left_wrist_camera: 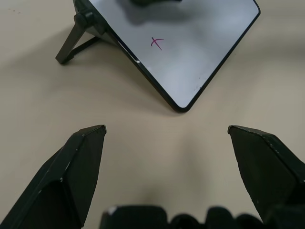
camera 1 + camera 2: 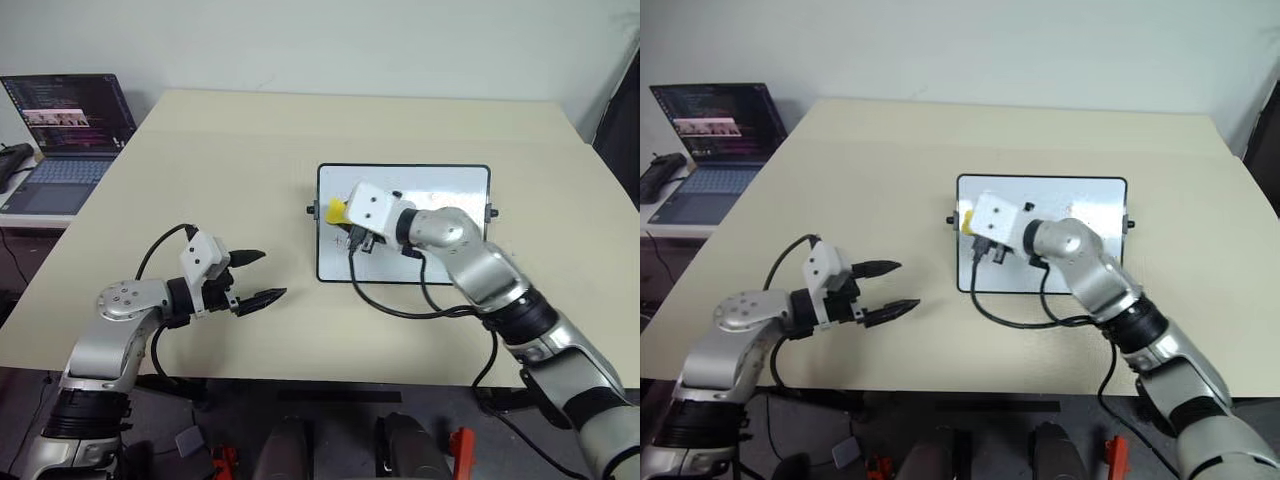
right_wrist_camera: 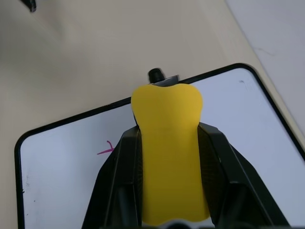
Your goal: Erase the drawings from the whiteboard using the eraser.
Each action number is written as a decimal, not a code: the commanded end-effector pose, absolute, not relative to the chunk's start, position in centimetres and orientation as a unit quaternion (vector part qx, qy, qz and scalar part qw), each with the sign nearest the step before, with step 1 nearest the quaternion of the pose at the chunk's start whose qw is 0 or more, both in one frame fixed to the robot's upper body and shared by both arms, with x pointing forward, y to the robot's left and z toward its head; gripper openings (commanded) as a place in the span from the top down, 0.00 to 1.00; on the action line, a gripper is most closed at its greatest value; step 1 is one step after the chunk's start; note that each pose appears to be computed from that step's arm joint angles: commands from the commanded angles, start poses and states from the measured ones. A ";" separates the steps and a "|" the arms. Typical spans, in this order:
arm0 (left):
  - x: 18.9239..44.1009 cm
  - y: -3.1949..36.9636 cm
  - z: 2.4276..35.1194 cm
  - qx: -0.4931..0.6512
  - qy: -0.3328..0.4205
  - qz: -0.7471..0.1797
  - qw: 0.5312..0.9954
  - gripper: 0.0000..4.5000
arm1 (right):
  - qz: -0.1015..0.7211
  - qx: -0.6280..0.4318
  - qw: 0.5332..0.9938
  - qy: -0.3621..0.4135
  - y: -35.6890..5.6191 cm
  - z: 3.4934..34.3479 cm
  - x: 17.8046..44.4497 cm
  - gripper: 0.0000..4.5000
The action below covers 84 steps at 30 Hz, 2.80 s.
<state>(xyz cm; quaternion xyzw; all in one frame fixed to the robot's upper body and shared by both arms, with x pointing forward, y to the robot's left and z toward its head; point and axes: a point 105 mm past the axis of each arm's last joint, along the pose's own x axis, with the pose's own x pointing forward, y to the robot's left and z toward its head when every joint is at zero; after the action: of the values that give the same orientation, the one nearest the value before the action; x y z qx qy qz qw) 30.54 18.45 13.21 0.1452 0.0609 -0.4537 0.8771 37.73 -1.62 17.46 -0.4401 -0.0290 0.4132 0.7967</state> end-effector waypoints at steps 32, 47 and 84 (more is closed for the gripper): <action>31.4 17.3 19.5 0.151 -0.001 -0.482 0.863 0.00 | 0.537 -0.282 0.794 -0.043 -4.2 21.3 33.7 0.72; 32.5 18.8 21.7 0.163 -0.009 -0.466 0.869 0.00 | 0.352 -0.258 0.897 0.076 -23.0 22.2 32.0 0.72; 33.5 17.8 20.4 0.162 0.004 -0.471 0.867 0.00 | 0.395 -0.295 0.870 -0.022 -14.5 23.9 35.1 0.72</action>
<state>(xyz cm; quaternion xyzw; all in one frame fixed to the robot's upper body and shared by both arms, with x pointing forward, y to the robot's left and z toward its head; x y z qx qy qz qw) 33.46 17.76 19.62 0.1481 0.0198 -0.4731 0.8682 34.50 -16.14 22.14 -0.2626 0.0154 0.4107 0.8730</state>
